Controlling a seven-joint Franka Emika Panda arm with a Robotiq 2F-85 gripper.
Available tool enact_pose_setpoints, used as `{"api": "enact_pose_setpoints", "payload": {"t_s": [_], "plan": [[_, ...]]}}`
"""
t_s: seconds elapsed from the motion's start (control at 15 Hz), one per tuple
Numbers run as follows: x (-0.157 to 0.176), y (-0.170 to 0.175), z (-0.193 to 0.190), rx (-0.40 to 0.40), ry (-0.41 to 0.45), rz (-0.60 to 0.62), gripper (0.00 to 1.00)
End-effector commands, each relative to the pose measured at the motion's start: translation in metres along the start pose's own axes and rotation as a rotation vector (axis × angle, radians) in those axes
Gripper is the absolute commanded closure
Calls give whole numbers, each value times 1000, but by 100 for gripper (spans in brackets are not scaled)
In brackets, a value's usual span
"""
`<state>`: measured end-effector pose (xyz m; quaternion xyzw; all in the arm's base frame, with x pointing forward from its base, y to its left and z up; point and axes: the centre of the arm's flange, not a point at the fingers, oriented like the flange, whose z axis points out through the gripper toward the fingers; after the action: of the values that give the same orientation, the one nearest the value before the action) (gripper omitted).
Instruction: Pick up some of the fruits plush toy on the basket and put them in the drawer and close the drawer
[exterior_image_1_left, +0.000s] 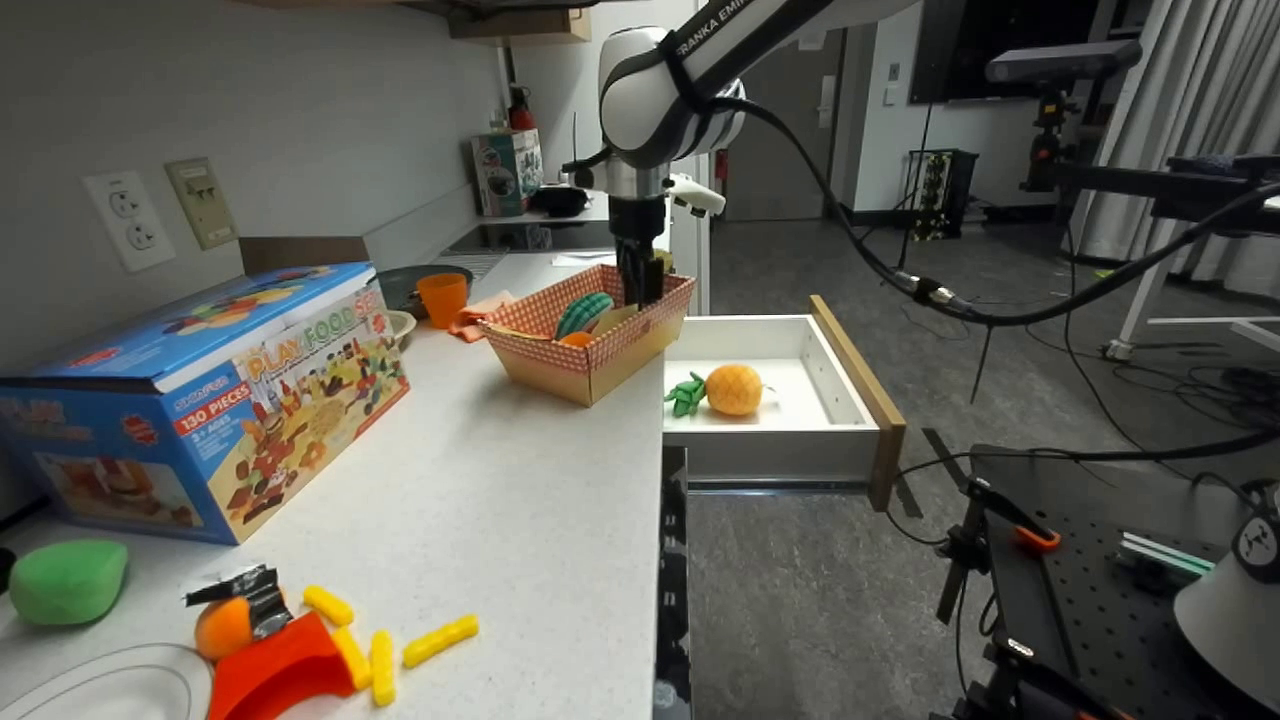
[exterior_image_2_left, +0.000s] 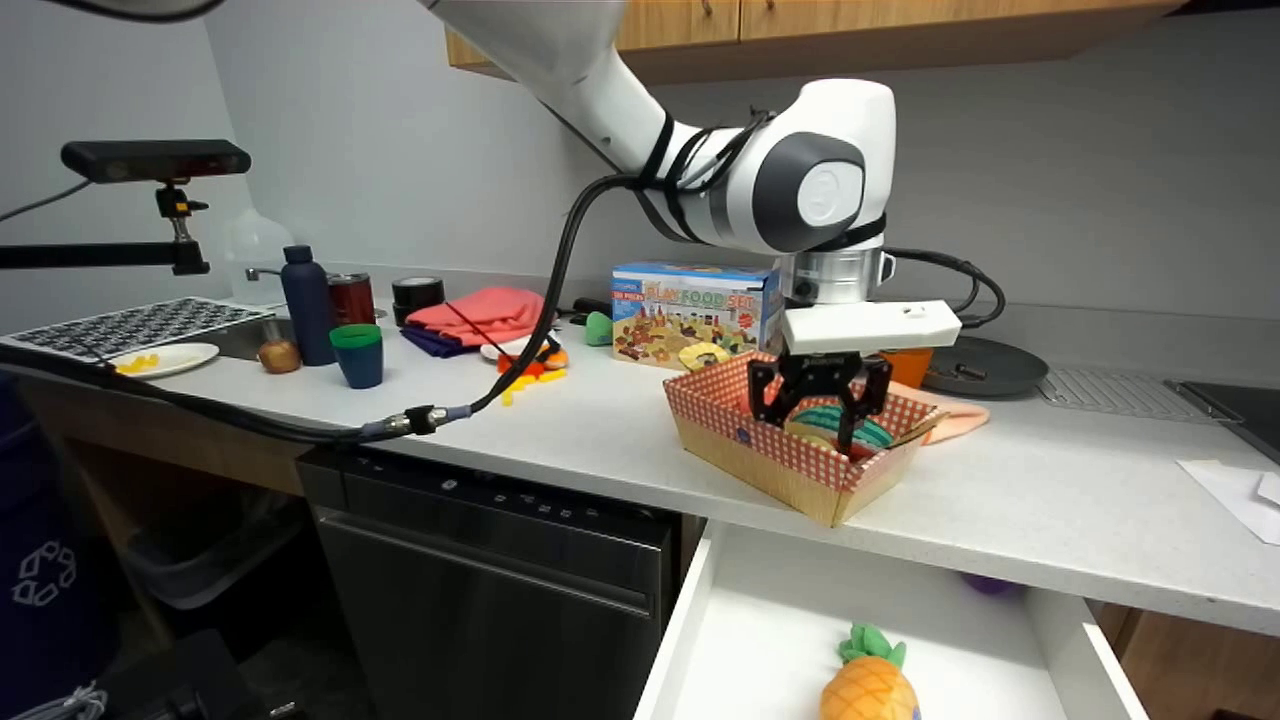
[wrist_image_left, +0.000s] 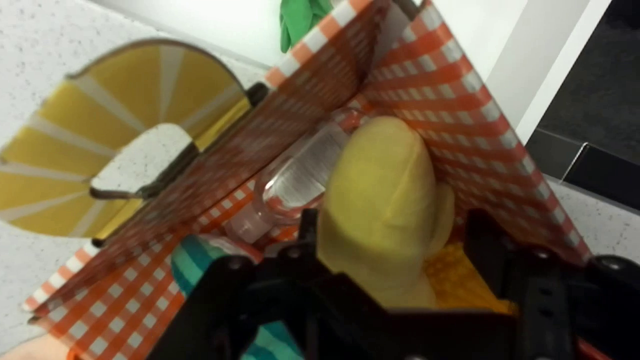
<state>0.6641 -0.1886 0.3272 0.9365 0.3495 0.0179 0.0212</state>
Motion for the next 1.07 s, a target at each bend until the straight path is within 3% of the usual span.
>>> {"api": "enact_pose_setpoints", "payload": {"t_s": [0.0, 0.33, 0.4, 1.0], "plan": [[8, 6, -8, 29, -7, 20, 55], [8, 6, -19, 5, 14, 25, 94], [8, 8, -19, -15, 22, 21, 98], [18, 23, -28, -213, 140, 27, 100]]}}
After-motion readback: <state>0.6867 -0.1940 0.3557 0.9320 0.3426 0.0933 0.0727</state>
